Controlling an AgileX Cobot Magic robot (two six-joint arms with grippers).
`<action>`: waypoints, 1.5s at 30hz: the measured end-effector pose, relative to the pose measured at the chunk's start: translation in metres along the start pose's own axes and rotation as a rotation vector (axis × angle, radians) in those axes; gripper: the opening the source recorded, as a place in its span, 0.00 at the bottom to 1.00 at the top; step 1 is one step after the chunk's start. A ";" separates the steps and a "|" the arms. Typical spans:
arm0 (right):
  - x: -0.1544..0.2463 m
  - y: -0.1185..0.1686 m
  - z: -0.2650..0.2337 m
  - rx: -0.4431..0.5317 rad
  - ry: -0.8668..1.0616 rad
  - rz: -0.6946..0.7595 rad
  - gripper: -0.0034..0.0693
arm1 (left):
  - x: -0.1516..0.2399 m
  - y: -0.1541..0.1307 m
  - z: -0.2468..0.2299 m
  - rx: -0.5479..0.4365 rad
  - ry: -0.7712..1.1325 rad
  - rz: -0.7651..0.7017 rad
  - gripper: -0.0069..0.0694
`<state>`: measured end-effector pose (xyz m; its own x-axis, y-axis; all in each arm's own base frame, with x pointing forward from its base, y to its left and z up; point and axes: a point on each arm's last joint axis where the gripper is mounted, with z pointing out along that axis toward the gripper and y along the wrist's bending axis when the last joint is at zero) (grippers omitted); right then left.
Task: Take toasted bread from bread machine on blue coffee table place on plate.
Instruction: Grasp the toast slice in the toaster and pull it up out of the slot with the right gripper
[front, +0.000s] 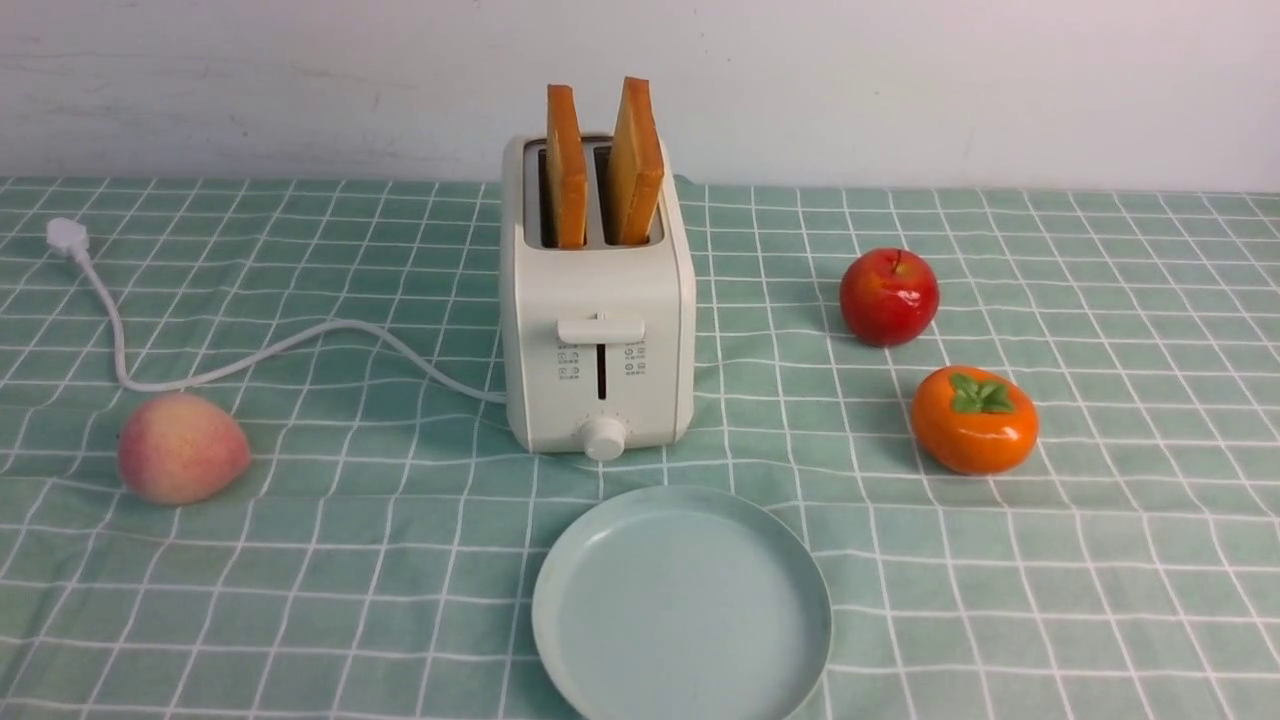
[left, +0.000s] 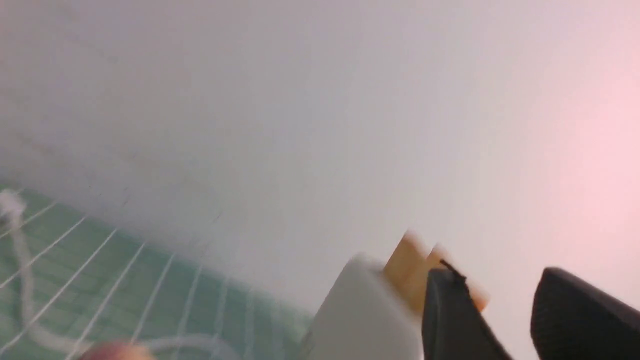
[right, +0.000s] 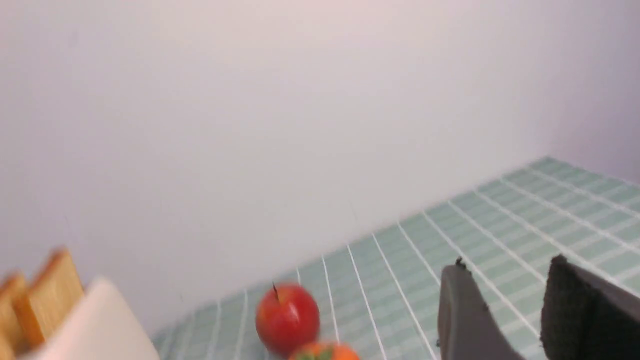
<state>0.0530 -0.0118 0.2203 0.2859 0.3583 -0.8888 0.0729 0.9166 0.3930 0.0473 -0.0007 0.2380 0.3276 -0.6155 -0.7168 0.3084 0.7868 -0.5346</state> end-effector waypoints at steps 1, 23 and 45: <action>-0.009 0.001 0.000 -0.007 -0.083 0.021 0.38 | -0.011 -0.006 0.001 0.047 -0.087 -0.035 0.40; -0.117 0.087 0.178 0.014 0.602 0.058 0.38 | -0.055 -0.061 0.144 -0.455 0.780 -0.070 0.40; 0.065 0.280 0.355 -0.678 1.051 -0.045 0.70 | 0.002 -0.075 0.128 -0.377 1.358 -0.012 0.40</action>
<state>0.4313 0.2053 0.3567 -0.6274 0.0061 -0.7787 -0.5324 0.7263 0.4347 0.1391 -0.0670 0.3337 -0.8447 -0.2690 -0.4628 -0.0204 0.8800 -0.4745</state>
